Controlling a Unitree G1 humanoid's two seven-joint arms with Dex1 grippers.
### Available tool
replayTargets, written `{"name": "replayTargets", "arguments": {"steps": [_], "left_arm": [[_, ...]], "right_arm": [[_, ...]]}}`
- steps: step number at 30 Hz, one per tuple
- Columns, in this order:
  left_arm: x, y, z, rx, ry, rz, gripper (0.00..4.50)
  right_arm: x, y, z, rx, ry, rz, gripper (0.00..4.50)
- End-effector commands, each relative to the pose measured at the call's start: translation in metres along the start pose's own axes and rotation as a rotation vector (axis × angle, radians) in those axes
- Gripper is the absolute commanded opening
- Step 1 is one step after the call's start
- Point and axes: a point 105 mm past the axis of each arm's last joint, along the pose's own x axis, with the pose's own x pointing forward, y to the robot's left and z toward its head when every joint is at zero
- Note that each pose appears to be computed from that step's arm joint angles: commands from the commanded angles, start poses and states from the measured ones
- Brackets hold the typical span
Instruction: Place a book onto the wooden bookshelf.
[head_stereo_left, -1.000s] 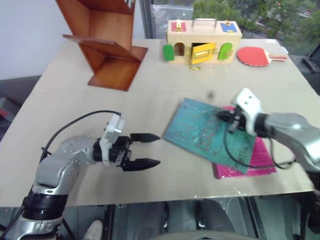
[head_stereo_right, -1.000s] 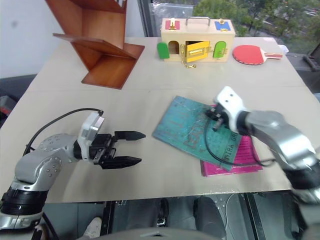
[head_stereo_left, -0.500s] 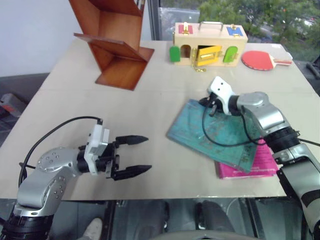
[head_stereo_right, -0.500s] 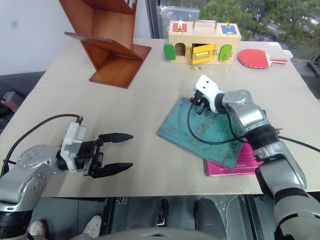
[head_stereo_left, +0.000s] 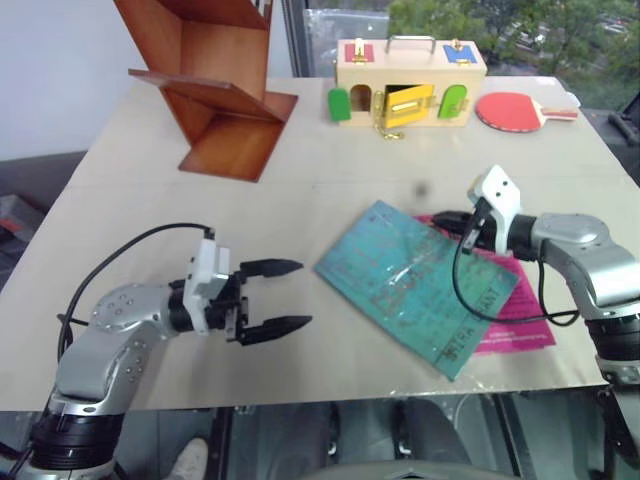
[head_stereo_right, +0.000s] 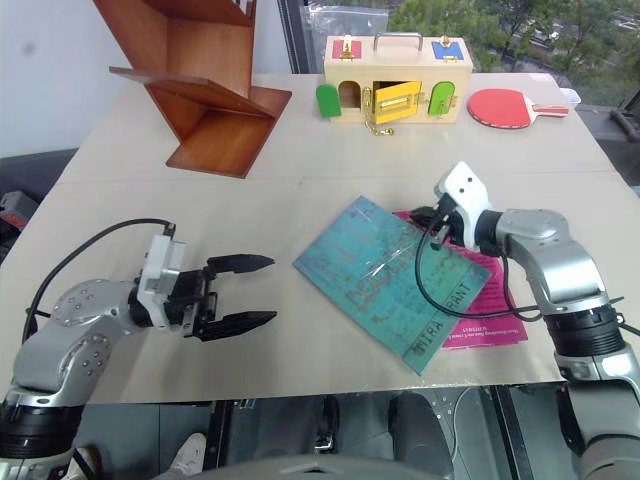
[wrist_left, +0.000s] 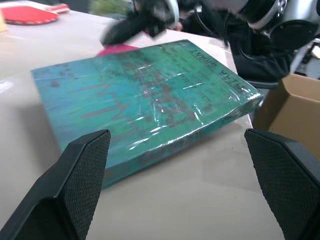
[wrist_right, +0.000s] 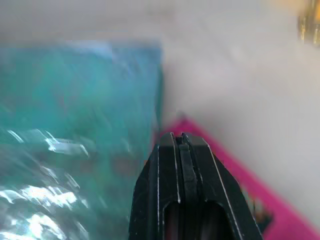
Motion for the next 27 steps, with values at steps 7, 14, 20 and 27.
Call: {"name": "replayTargets", "arguments": {"steps": [7, 14, 20, 27], "left_arm": [[0.012, -0.006, -0.016, 0.011, 0.098, -0.128, 4.5], [0.025, 0.001, -0.037, -0.02, 0.156, -0.141, 4.5], [0.055, 0.016, -0.044, -0.01, 0.097, -0.063, 4.5], [0.087, 0.03, -0.028, 0.047, -0.012, -0.062, 4.5]], "right_arm": [[-0.042, -0.002, 0.026, -0.033, -0.049, -0.171, 0.06], [-0.074, 0.014, 0.017, 0.0, -0.02, -0.238, 0.06], [-0.092, 0.021, 0.014, 0.042, -0.019, -0.31, 0.06], [-0.111, 0.019, 0.013, 0.066, -0.009, -0.403, 0.06]]}}
